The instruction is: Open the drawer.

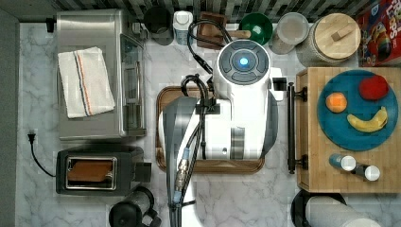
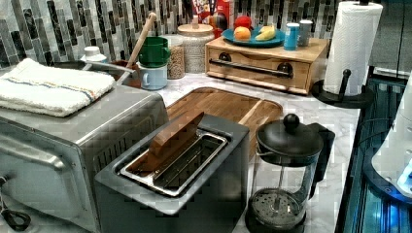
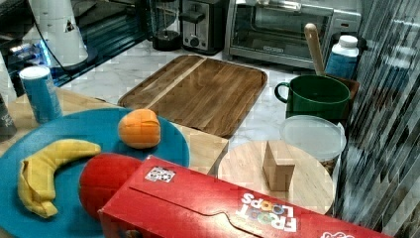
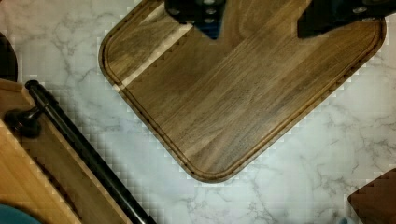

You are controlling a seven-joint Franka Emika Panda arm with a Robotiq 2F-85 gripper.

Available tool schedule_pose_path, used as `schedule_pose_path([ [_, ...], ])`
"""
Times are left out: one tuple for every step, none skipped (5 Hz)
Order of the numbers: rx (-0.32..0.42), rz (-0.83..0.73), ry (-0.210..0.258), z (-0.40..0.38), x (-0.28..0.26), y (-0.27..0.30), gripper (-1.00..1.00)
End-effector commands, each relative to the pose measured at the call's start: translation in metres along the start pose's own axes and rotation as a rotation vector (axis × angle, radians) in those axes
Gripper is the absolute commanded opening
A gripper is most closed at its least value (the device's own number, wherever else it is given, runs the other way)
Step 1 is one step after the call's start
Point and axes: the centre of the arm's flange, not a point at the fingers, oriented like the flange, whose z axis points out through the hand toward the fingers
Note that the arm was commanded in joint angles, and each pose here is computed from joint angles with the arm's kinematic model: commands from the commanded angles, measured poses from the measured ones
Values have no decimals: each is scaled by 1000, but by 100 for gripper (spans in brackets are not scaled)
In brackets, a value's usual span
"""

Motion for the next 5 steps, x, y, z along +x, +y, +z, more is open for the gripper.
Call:
schedule_pose_path([
  [-1, 0, 1, 1, 1, 1, 100],
  [-1, 0, 1, 1, 1, 1, 100],
  [-12, -73, 27, 12, -1, 8, 100],
  [-22, -177, 52, 28, 1, 26, 100],
  [-34, -297, 70, 38, 10, 46, 100],
])
